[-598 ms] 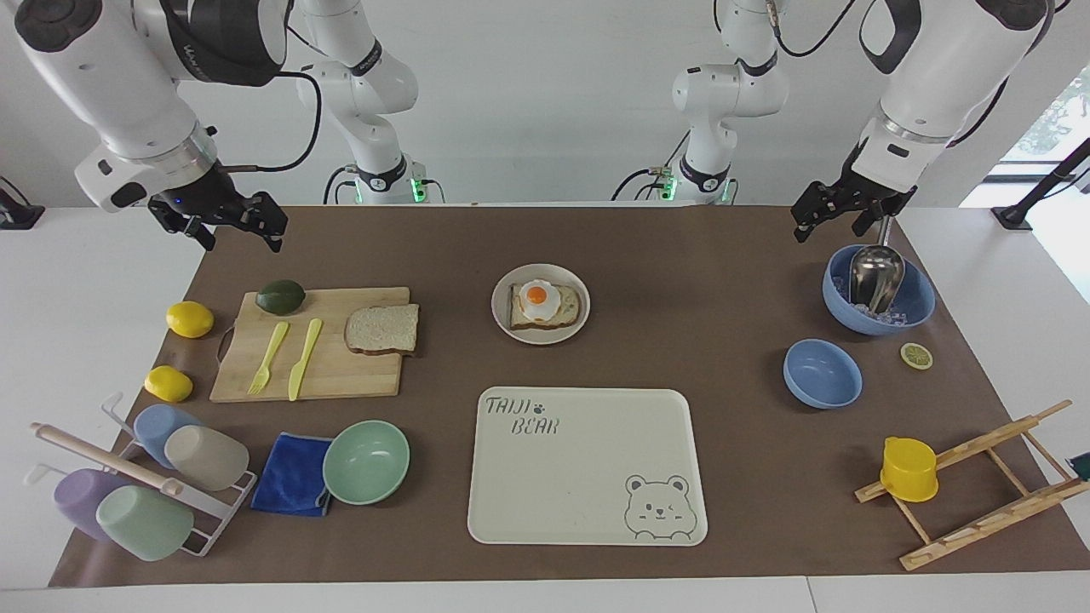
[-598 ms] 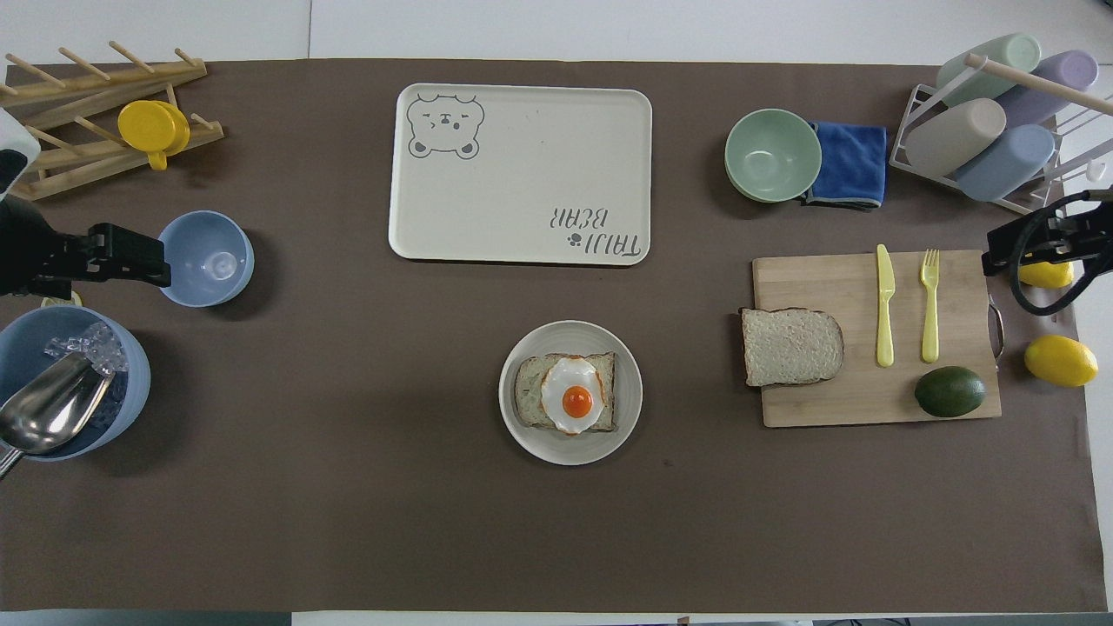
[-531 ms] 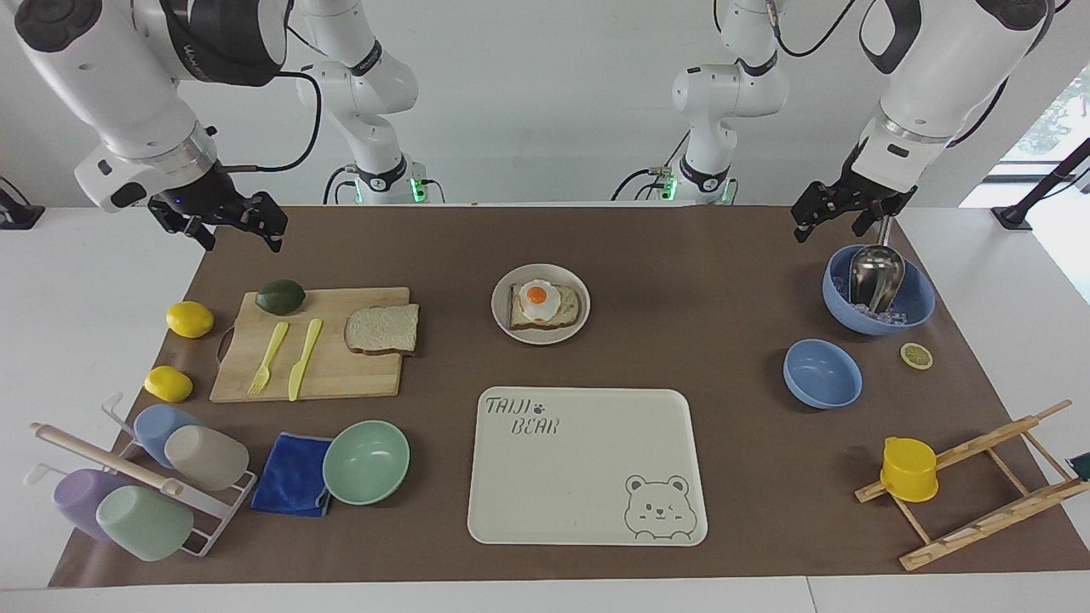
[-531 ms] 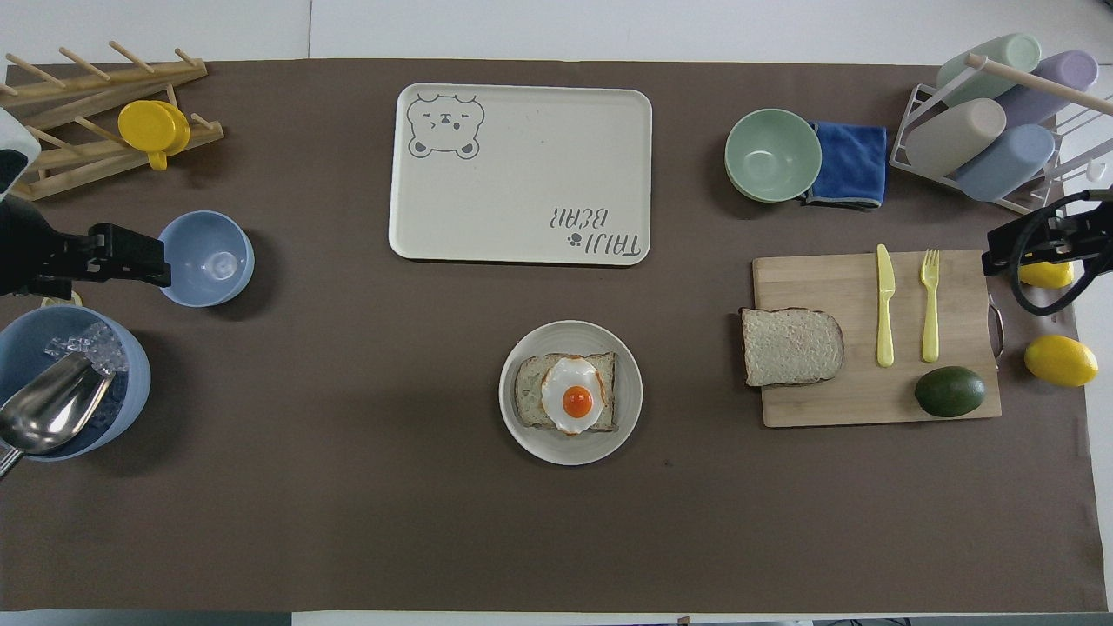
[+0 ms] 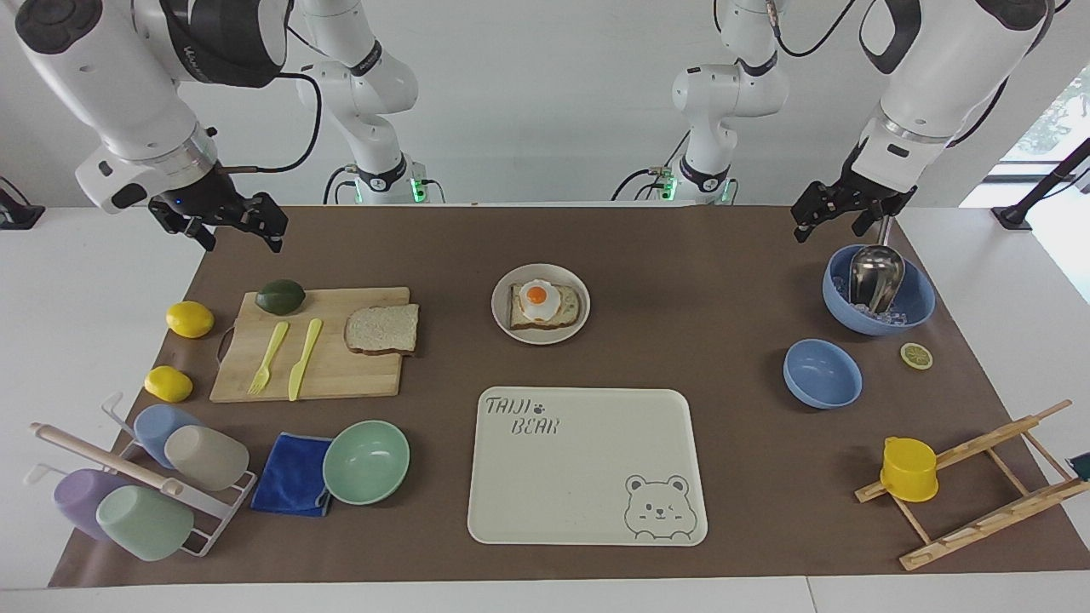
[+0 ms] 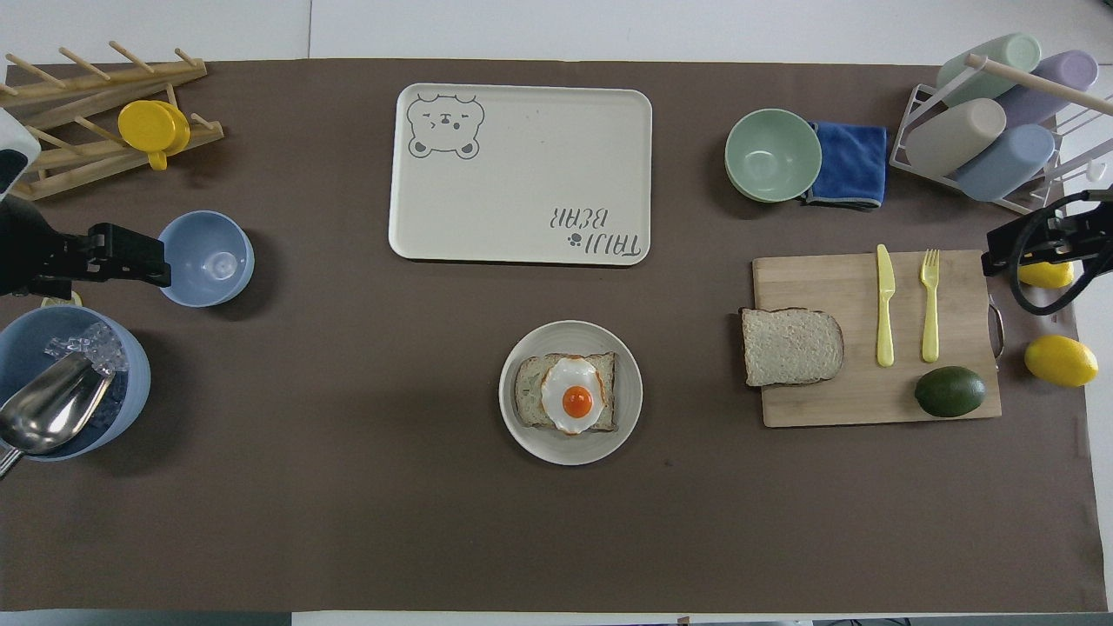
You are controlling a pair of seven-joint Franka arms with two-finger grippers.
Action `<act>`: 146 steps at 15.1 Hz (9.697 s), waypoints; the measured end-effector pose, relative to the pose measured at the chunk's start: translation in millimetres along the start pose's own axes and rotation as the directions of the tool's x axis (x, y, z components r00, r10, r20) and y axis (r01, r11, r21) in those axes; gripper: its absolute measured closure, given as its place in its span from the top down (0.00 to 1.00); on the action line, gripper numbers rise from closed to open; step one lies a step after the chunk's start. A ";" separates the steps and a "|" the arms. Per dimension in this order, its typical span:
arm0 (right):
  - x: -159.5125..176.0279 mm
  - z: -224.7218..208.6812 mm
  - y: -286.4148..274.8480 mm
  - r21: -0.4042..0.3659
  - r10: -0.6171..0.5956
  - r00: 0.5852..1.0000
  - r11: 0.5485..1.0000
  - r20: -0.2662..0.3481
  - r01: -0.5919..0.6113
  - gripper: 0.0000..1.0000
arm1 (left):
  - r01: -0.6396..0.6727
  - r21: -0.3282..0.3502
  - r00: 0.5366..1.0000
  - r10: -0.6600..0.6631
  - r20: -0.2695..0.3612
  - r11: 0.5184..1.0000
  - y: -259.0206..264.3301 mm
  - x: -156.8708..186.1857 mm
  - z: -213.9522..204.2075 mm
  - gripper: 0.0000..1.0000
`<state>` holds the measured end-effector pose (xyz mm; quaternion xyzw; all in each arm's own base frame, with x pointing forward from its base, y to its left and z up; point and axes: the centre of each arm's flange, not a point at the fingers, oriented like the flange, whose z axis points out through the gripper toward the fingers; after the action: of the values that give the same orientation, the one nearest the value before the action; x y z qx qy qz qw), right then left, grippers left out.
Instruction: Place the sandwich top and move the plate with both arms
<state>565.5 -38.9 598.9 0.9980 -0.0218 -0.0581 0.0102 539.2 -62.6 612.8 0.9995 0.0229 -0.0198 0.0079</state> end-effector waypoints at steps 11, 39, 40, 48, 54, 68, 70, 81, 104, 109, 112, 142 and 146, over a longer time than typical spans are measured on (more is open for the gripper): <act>22.6 51.2 -114.7 -0.245 -0.148 0.987 0.957 0.061 0.158 1.00 | 0.000 0.000 1.000 0.000 0.000 1.000 0.0 0.0 0.0 1.00; -37.2 323.3 -265.2 -0.614 -0.121 0.988 0.774 0.094 0.154 0.97 | 0.000 0.000 1.000 0.000 0.000 1.000 0.0 0.0 0.0 1.00; -38.0 324.1 -264.3 -0.615 -0.119 0.988 0.773 0.095 0.152 0.96 | 0.000 0.000 1.000 0.000 0.000 1.000 0.0 0.0 0.0 1.00; -40.7 327.2 -262.1 -0.619 -0.116 0.988 0.771 0.100 0.153 0.65 | 0.000 0.000 1.000 0.000 0.000 1.000 0.0 0.0 0.0 1.00; -40.9 325.0 -262.4 -0.622 -0.120 0.988 0.768 0.094 0.153 0.14 | 0.000 0.000 1.000 0.000 0.000 1.000 0.0 0.0 0.0 1.00; -67.5 174.0 -321.5 -0.813 0.003 0.998 0.580 0.071 0.056 0.07 | 0.000 0.000 1.000 0.000 0.000 1.000 0.0 0.0 0.0 1.00; -70.6 141.6 -328.6 -0.793 0.011 0.999 0.609 0.047 0.031 0.07 | 0.000 0.000 1.000 0.000 0.000 1.000 0.0 0.0 0.0 1.00; -73.3 141.9 -418.7 -0.508 -0.113 0.992 0.859 -0.052 0.071 0.07 | 0.000 0.000 1.000 0.000 0.000 1.000 0.0 0.0 0.0 1.00; -105.8 216.6 -502.0 -0.316 -0.078 0.997 0.946 -0.009 0.071 0.07 | 0.000 0.000 1.000 0.000 0.000 1.000 0.0 0.0 0.0 1.00; -112.5 223.8 -506.6 -0.295 -0.034 0.999 0.955 -0.001 0.033 0.07 | 0.000 0.000 1.000 0.000 0.000 1.000 0.0 0.0 0.0 1.00; -113.8 235.8 -508.3 -0.263 -0.019 1.000 0.965 -0.003 0.017 0.07 | 0.000 0.000 1.000 0.000 0.000 1.000 0.0 0.0 0.0 1.00; -4.1 -7.0 -155.4 -0.160 0.152 0.980 0.978 0.125 -0.131 1.00 | 0.004 -0.016 1.000 -0.003 0.005 1.000 6.4 -6.1 13.9 1.00; 4.8 -25.9 -86.2 -0.134 0.205 0.971 0.973 0.121 -0.188 1.00 | 0.023 -0.089 1.000 -0.023 0.000 0.996 55.7 -22.6 59.0 1.00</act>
<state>576.9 47.5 622.1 0.9823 -0.1177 -0.1249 0.0753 516.9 -120.2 555.7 0.9979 0.0354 -0.0185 0.0519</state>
